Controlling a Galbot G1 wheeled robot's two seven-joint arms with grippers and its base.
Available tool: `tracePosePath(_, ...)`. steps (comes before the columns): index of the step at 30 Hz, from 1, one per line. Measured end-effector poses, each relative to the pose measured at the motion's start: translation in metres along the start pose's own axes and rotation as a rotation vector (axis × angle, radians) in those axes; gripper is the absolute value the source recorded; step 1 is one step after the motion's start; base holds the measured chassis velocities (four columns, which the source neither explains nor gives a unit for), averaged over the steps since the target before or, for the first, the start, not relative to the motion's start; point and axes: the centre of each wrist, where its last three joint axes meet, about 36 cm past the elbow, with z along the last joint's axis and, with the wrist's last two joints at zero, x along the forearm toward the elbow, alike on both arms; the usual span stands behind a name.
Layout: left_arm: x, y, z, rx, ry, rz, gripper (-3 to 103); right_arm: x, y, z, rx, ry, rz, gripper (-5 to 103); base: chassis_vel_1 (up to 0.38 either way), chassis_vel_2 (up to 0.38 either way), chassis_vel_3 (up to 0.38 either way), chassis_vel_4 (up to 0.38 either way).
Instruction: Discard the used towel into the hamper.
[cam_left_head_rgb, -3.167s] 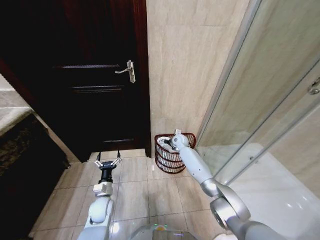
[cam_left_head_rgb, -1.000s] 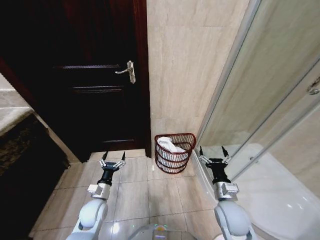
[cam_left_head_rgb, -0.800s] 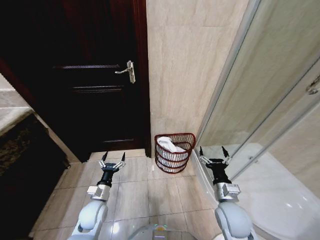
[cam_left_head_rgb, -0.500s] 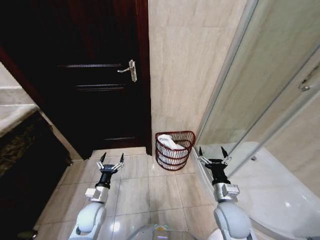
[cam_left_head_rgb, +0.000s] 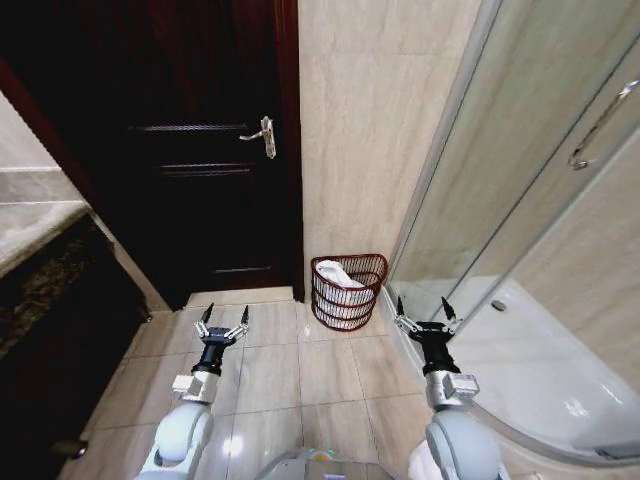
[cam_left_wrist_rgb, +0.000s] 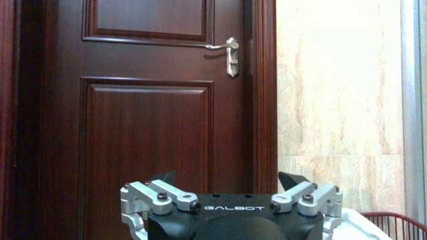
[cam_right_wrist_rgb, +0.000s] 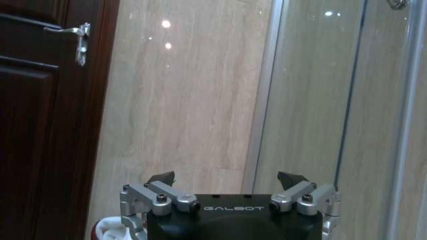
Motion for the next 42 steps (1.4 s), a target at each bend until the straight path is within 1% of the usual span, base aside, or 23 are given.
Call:
tracePosePath(6,0.001,0.001,0.002,0.001,-0.002,-0.003,100,0.003,0.004,0.003,0.004,0.004,-0.008,100,0.020,-0.042,-0.023,0.025)
tracePosePath(11,0.001,0.001,0.002,0.001,-0.003,-0.005,100,0.003,0.005,0.004,0.025,0.021,-0.009,100,0.000,0.000,0.000,0.000)
tracePosePath(18,0.000,0.001,0.003,-0.001,-0.005,-0.006,100,0.003,0.008,0.007,0.026,0.032,-0.005,100,0.000,0.000,0.000,0.000)
tracePosePath(25,-0.003,-0.001,0.006,-0.009,-0.009,-0.004,100,0.002,0.007,0.009,0.029,0.035,-0.001,100,0.102,0.101,-0.097,-0.101)
tracePosePath(34,-0.005,-0.002,0.008,-0.015,-0.009,-0.003,100,-0.001,0.008,0.014,0.010,0.030,0.003,100,0.091,0.084,-0.070,-0.078)
tracePosePath(36,-0.005,-0.001,0.008,-0.031,-0.010,-0.001,100,-0.002,0.008,0.014,0.005,0.027,0.013,100,0.000,0.000,0.000,0.000)
tracePosePath(42,-0.006,-0.001,0.008,-0.037,-0.015,-0.007,100,-0.003,0.007,0.013,0.003,0.024,0.025,100,0.000,0.000,0.000,0.000)
